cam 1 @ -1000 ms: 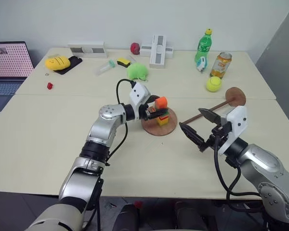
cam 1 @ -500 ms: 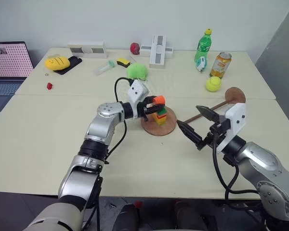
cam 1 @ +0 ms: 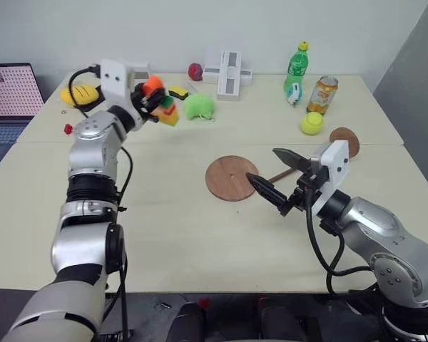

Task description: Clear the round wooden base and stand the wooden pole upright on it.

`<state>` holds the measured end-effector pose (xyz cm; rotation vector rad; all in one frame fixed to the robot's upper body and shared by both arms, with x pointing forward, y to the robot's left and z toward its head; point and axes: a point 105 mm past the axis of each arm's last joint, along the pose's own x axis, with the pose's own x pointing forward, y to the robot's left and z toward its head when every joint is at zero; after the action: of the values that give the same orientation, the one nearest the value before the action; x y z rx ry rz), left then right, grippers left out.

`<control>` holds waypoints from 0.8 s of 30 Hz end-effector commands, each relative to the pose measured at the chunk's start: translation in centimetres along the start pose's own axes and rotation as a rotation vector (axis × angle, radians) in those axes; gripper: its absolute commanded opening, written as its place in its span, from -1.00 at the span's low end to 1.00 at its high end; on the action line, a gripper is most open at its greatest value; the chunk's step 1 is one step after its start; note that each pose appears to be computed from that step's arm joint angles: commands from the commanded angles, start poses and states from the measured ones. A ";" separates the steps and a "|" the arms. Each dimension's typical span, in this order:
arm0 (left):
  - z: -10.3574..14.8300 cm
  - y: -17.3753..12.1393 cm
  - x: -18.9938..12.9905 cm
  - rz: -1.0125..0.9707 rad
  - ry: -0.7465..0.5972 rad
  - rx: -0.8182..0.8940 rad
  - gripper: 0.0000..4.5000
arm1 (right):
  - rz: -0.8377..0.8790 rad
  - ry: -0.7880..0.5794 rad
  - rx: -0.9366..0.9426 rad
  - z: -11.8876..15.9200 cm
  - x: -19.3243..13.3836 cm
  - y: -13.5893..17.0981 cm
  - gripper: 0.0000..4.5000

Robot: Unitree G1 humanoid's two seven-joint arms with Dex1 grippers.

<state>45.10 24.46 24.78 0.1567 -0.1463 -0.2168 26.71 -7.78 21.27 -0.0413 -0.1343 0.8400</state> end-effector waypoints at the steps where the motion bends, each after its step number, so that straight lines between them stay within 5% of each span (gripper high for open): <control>1: 0.5 4.6 -1.0 0.204 -0.021 -0.008 -0.33 | 0.042 -0.029 -0.022 0.8 0.2 0.5 1.00; 20: -3.6 5.9 -1.5 0.332 0.080 -0.072 -0.33 | 0.003 -0.015 -0.022 0.8 -0.4 0.3 1.00; 21: -3.6 5.9 -1.5 0.333 0.082 -0.071 -0.02 | 0.002 -0.014 -0.021 0.8 -0.4 0.3 1.00; 24: -3.8 5.9 -1.6 0.338 0.088 -0.079 0.29 | 0.000 -0.013 -0.019 0.7 -0.5 0.3 1.00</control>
<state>45.33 30.65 19.73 0.0763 -0.0161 0.1032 26.68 -7.96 20.79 -0.0443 -0.1014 0.8334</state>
